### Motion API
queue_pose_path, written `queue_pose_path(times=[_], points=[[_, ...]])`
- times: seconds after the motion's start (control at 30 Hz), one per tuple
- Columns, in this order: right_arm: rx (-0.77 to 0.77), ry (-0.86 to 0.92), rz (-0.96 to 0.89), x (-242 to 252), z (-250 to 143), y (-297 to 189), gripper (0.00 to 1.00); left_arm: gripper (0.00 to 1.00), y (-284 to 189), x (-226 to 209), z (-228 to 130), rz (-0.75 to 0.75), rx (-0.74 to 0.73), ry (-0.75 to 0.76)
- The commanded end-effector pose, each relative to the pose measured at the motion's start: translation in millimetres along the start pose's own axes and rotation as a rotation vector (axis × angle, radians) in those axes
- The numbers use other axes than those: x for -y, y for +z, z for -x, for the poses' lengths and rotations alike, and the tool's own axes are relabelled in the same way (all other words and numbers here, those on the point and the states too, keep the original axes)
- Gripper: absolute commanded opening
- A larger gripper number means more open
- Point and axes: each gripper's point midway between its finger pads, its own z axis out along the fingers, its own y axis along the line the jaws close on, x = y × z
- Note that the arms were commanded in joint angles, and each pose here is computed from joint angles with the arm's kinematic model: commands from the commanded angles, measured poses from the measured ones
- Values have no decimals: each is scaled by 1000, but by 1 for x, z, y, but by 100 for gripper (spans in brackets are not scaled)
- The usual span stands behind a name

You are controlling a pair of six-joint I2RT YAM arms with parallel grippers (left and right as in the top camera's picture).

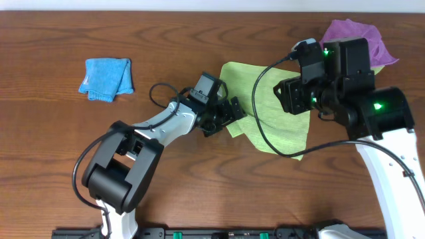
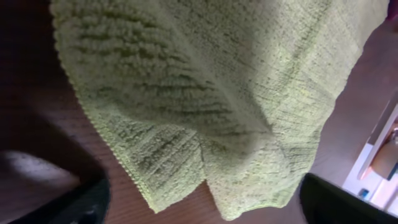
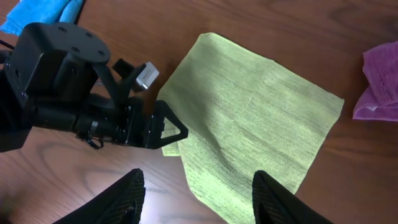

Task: Fold the cloth
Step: 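Hold the cloth with the left gripper and spread it flat with the right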

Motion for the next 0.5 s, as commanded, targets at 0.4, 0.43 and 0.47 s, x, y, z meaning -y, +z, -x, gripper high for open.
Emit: queue_pose_path(times=[0.4,0.43,0.47], points=[[18,24,-6,2,4,-3,56,54,15,4,-10,31,10,31],[18,26,-6,2,4,-3,55,52,15,4,-10,32,11,31],[18,32,-6,2,4,-3,56,49,15,4,-10,32,11,31]])
